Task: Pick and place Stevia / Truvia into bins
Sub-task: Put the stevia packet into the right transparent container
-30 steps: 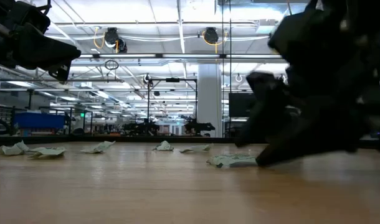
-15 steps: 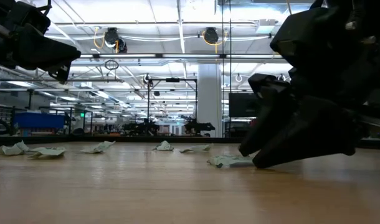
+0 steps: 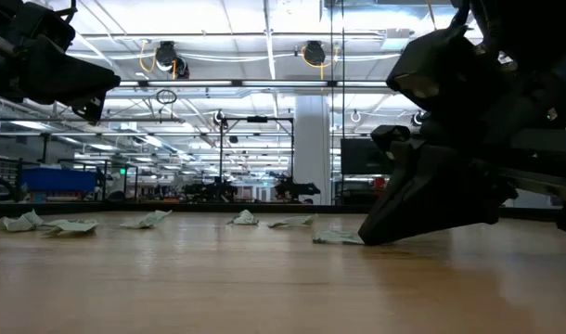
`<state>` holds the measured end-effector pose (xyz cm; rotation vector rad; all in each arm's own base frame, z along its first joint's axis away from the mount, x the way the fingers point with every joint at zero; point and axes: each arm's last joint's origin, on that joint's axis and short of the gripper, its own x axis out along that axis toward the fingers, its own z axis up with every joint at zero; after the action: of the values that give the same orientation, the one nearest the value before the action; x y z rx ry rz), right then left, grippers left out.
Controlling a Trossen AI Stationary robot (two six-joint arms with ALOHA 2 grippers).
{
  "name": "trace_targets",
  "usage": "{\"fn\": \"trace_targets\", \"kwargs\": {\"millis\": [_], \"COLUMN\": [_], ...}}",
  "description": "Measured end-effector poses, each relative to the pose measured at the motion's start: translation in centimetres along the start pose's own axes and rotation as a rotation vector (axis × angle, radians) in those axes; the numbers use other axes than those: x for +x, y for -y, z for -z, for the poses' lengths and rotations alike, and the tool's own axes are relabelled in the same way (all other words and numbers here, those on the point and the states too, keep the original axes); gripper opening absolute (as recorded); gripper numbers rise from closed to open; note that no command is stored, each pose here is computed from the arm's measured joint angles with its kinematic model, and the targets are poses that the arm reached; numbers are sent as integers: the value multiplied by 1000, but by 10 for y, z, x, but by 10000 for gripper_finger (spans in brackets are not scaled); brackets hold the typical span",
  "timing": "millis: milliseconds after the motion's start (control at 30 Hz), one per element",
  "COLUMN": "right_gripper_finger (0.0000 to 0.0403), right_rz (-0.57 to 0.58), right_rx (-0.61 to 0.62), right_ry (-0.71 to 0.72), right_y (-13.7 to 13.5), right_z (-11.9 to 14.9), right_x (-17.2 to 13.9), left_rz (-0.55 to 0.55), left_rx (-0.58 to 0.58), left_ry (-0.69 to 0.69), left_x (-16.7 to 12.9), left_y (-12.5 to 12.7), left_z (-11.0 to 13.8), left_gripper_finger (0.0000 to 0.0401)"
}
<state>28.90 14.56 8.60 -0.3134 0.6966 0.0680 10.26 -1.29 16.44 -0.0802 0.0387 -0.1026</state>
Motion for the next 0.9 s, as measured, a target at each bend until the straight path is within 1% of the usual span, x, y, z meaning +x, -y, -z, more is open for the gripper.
{"fn": "trace_targets", "kwargs": {"millis": [200, 367, 500, 567, 633, 700, 767, 900], "right_gripper_finger": [1, 1, 0, 0, 2, 11, 29, 86], "right_rz": [5, 59, 57, 53, 27, -1, 0, 18], "right_rx": [-1, 14, 9, 25, 57, 93, 141, 213], "right_ry": [37, 93, 136, 157, 147, 110, 63, 10], "right_y": [0, 6, 10, 12, 13, 14, 16, 21], "right_z": [-4, -17, -27, -32, -33, -29, -25, -19], "right_x": [-2, -12, -22, -27, -30, -29, -28, -25], "left_rz": [0, 0, 0, 0, 0, 0, 0, 0], "left_rx": [0, 0, 0, 0, 0, 0, 0, 0], "left_ry": [0, 0, 0, 0, 0, 0, 0, 0], "left_x": [0, 0, 0, 0, 0, 0, 0, 0], "left_y": [0, 0, 0, 0, 0, 0, 0, 0], "left_z": [0, 0, 0, 0, 0, 0, 0, 0], "left_gripper_finger": [58, 58, 58, 58, 58, 58, 58, 58]}}
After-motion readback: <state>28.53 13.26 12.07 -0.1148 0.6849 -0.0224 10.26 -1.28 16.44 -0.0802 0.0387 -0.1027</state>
